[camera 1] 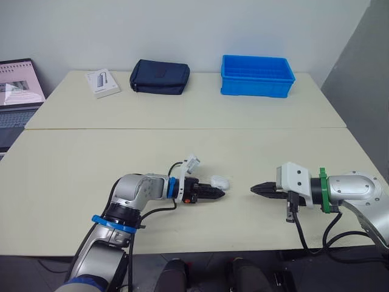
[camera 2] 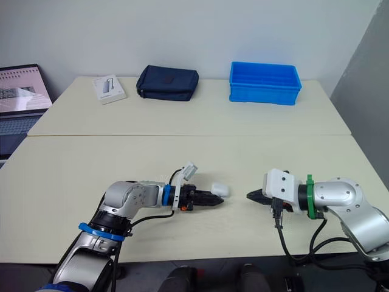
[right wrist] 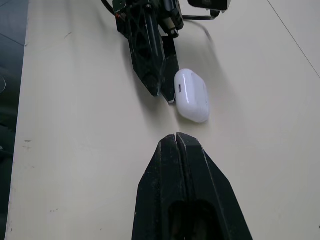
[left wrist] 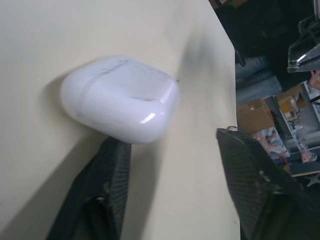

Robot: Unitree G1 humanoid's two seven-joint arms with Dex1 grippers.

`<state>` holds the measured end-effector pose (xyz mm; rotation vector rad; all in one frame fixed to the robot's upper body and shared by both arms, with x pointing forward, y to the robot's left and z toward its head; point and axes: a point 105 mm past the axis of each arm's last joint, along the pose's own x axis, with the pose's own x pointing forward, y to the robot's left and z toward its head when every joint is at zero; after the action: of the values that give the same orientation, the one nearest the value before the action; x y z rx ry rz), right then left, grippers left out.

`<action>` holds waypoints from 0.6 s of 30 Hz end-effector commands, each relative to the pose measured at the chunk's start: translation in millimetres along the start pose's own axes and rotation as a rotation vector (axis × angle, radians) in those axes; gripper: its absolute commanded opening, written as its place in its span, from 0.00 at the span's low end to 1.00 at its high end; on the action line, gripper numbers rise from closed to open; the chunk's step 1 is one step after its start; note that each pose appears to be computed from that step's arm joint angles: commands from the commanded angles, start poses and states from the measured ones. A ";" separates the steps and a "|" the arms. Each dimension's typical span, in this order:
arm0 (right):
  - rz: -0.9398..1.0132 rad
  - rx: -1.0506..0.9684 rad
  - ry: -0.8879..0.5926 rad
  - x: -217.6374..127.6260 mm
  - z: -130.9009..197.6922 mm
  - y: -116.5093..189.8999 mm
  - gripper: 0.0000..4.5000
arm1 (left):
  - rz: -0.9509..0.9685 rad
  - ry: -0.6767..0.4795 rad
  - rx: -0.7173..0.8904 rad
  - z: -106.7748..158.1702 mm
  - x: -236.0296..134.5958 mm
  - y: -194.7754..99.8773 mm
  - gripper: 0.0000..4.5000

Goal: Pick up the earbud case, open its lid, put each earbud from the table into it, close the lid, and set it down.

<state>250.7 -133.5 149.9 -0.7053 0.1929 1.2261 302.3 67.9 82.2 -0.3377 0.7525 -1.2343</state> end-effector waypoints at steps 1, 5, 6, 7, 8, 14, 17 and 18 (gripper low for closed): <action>-0.014 -0.043 0.000 -11.6 5.9 -5.7 0.00 | 0.123 0.057 0.029 -16.5 -30.2 16.8 0.92; -0.024 -0.043 0.016 -16.8 4.2 -12.6 0.04 | 0.196 0.091 0.148 -23.3 -62.8 18.1 1.00; -0.023 -0.041 0.016 -17.9 4.4 -14.2 0.08 | 0.216 0.097 0.177 -24.3 -70.3 18.5 1.00; -0.019 -0.041 0.015 -19.2 5.1 -15.7 0.12 | 0.242 0.103 0.224 -25.1 -78.6 19.7 1.00; -0.012 -0.040 0.014 -20.5 5.9 -16.8 0.17 | 0.260 0.110 0.267 -25.6 -85.4 19.8 1.00; 0.026 -0.063 0.017 -30.4 12.1 -27.1 0.64 | 0.323 0.105 0.498 -20.0 -119.0 7.8 1.00; 0.044 -0.099 0.022 -36.5 16.8 -34.0 0.87 | 0.325 0.142 0.597 -23.0 -135.5 -3.7 1.00; 0.049 -0.106 0.023 -37.9 17.1 -35.7 0.95 | 0.333 0.164 0.612 -25.1 -138.4 -4.3 1.00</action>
<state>266.6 -158.0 183.7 -0.7739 0.2048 1.2706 263.6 200.2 96.4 0.2970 0.5739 -1.0989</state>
